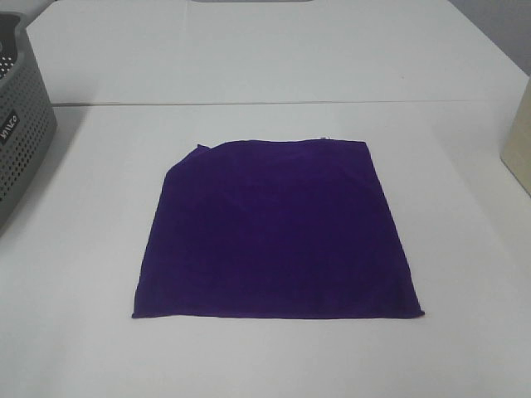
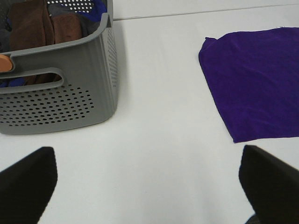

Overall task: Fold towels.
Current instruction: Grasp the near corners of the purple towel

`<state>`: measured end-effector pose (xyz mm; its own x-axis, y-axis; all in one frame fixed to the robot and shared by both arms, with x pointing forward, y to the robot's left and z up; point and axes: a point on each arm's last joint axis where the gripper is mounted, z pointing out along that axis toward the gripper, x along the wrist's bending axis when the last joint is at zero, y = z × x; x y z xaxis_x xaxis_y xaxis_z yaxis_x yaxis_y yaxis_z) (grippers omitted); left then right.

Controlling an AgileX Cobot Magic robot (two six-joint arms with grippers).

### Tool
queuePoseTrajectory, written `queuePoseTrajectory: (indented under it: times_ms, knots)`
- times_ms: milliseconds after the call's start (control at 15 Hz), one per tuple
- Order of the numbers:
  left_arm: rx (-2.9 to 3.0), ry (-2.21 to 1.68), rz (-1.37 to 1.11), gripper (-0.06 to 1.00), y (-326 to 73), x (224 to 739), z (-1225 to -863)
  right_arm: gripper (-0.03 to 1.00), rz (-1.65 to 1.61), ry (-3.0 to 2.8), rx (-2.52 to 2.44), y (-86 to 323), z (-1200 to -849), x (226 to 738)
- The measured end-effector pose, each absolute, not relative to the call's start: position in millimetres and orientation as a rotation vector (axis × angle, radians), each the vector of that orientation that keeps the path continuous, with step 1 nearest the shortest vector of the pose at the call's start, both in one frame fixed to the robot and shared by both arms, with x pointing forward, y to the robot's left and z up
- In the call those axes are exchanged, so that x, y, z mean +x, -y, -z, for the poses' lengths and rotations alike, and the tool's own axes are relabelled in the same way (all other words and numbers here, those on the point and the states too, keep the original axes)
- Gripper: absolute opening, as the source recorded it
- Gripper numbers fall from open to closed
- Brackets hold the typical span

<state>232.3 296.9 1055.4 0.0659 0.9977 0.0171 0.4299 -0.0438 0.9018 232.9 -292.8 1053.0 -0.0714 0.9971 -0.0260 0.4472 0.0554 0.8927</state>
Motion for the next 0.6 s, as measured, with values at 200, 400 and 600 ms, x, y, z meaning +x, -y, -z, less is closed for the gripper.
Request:
queuePoseTrajectory:
  times_ms: [200, 400, 600]
  knots:
    - [1.582, -1.465, -0.942, 0.99, -296.9, 232.3, -1055.4, 0.71, -0.967, -1.614, 1.479, 292.8, -1053.0, 232.9]
    - [1.582, -1.465, -0.942, 0.99, -296.9, 232.3, -1055.4, 0.76, -0.967, -1.614, 1.479, 292.8, -1053.0, 232.9]
    - [1.582, -1.465, -0.942, 0.99, -296.9, 232.3, -1055.4, 0.77, -0.967, -1.614, 1.479, 292.8, -1053.0, 232.9]
